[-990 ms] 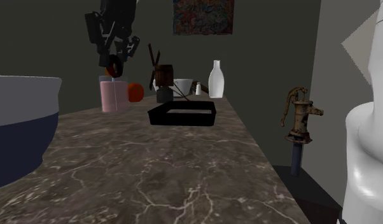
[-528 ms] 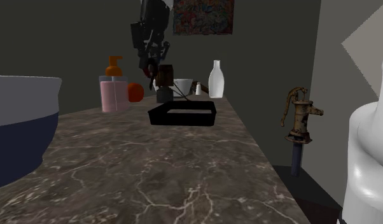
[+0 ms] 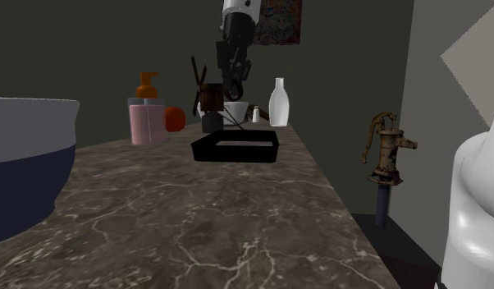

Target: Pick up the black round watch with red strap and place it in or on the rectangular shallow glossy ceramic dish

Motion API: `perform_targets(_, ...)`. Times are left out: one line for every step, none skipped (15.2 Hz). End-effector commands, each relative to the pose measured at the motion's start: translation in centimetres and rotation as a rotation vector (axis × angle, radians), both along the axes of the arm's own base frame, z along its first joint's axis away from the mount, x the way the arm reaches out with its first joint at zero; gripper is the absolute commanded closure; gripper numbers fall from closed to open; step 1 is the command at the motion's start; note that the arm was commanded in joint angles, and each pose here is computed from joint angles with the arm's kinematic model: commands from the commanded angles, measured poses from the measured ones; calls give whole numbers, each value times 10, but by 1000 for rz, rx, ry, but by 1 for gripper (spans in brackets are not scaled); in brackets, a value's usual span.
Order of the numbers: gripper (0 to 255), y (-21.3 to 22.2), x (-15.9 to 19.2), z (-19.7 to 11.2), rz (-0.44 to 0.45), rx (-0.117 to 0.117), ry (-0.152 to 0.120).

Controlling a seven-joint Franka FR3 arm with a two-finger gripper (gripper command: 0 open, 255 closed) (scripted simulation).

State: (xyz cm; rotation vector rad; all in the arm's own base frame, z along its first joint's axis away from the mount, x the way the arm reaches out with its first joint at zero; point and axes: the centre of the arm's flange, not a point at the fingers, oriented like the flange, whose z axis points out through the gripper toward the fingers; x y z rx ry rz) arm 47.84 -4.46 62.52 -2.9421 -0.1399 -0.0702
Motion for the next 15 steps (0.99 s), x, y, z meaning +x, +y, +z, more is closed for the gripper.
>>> perform_targets(255,-24,-10,0,2,0,0)
perform_targets(255,-24,-10,-5,2,0,0)
perform_targets(255,-24,-10,-10,2,0,0)
perform_targets(255,-24,-10,-15,2,0,0)
perform_targets(255,-24,-10,-21,2,0,0)
perform_targets(255,-24,-10,-26,2,0,0)
perform_targets(255,-24,-10,-31,2,0,0)
perform_targets(255,-24,-10,-37,2,0,0)
perform_targets(255,-24,-10,-42,2,0,0)
perform_targets(255,-24,-10,-47,2,0,0)
perform_targets(255,-24,-10,-52,2,0,0)
perform_targets(255,-24,-10,-58,2,0,0)
perform_targets(255,-24,-10,-63,2,0,0)
perform_targets(255,-24,-10,-68,2,0,0)
perform_targets(255,-24,-10,-73,2,0,0)
